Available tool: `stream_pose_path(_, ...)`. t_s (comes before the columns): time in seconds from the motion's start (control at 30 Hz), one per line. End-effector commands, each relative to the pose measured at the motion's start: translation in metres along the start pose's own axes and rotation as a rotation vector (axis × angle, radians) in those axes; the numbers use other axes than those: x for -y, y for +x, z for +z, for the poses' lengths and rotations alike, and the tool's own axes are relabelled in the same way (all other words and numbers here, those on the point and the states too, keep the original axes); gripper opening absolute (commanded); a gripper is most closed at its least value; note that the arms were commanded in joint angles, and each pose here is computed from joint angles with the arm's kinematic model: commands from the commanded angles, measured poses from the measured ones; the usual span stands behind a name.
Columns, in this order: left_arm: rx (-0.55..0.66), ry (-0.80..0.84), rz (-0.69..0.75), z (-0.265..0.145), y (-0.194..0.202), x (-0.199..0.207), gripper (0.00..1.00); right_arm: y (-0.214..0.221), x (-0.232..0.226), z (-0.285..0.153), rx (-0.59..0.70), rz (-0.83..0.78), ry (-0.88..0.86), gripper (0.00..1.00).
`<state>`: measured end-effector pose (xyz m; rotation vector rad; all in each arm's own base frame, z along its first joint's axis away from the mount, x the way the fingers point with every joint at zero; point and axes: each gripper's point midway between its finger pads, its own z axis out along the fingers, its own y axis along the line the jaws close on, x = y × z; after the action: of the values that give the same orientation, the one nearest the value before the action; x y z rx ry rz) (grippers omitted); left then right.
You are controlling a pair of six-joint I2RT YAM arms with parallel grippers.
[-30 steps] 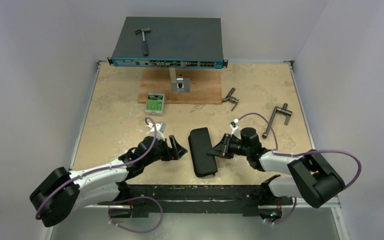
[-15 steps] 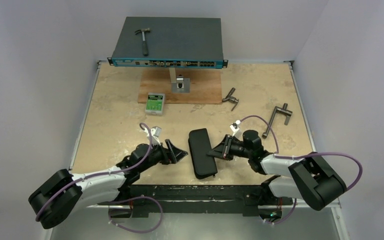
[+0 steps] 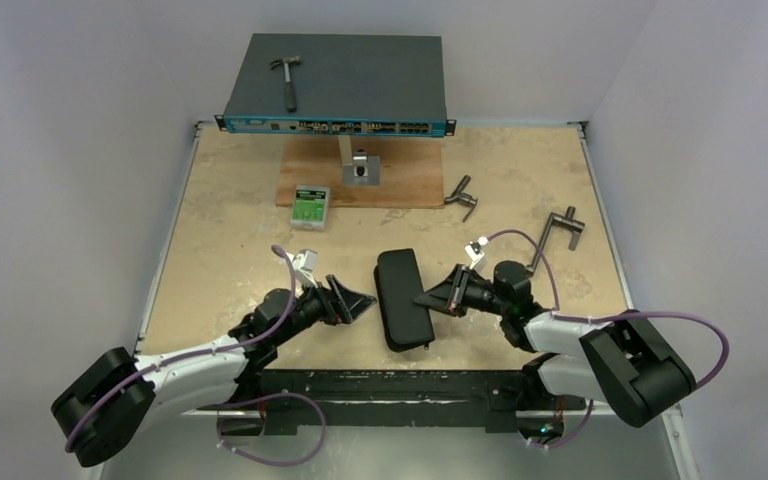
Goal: Sort the hair-cutting tools
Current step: Pick up the hairdressing tool bag at the center of the board.
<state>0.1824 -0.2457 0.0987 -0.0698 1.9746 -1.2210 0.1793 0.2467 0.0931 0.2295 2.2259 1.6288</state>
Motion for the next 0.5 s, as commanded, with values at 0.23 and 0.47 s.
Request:
stream_pose_path(0.23, 0.091, 0.152, 0.013, -0.010, -0.024, 0.035, 0.81, -0.010, -0.056, -0.010, 0.022, -0.045, -0.223, 0.00)
stream_pose_path(0.47, 0.049, 0.243, 0.039, -0.005, -0.025, 0.062, 0.83, -0.011, -0.071, -0.013, 0.014, -0.049, -0.280, 0.00)
